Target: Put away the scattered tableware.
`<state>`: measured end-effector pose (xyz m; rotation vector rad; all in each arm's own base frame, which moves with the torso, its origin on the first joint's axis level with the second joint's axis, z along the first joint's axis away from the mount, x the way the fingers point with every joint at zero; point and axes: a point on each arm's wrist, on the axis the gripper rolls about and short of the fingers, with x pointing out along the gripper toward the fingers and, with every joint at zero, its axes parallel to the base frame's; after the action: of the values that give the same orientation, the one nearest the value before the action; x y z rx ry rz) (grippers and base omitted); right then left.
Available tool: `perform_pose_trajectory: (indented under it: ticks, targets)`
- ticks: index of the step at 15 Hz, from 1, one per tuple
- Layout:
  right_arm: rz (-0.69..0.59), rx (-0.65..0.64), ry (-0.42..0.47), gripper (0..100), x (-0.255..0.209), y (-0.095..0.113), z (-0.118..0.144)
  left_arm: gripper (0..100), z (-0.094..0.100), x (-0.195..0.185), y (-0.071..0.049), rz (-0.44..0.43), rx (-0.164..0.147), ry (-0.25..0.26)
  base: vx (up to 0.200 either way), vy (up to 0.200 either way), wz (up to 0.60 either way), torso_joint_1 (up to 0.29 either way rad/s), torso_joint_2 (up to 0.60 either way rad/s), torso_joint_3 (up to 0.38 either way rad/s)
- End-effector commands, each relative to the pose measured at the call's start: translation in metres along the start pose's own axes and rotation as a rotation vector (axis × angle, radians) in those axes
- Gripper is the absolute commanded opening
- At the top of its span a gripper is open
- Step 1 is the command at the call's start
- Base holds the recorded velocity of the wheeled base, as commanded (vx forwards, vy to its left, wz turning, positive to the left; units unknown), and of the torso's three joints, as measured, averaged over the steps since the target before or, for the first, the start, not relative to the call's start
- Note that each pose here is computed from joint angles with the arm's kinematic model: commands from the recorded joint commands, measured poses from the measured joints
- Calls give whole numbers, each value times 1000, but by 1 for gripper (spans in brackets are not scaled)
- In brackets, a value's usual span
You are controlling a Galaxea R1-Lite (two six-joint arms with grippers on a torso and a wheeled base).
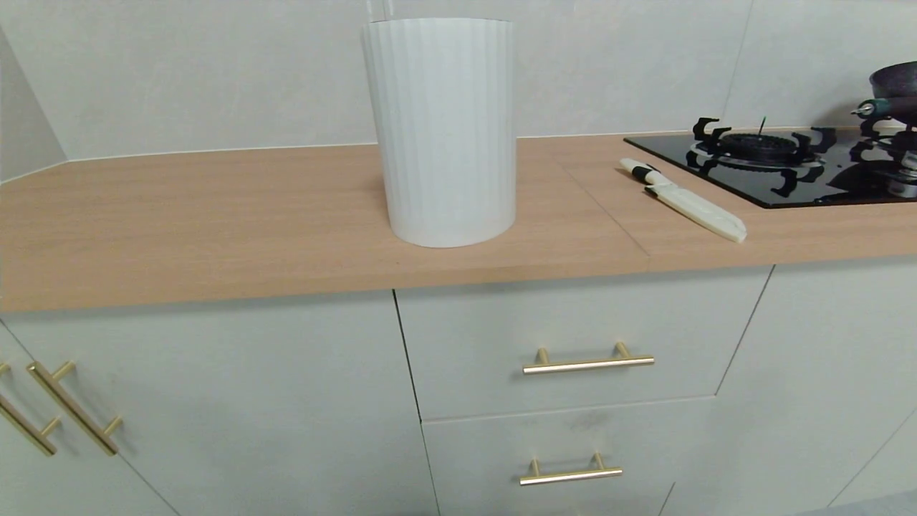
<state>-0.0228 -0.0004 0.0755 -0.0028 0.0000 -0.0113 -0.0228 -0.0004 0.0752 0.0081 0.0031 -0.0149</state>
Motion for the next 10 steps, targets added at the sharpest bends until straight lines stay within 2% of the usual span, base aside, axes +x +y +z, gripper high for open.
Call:
perform_pose_trajectory:
  ticks: [1, 10]
  targets:
    - [1, 0, 2, 100, 0, 0, 0, 100, 0, 0, 0, 0, 0, 0, 0, 0, 0, 0, 0, 0]
    - [2, 0, 2, 100, 0, 0, 0, 100, 0, 0, 0, 1, 0, 0, 0, 0, 0, 0, 0, 0]
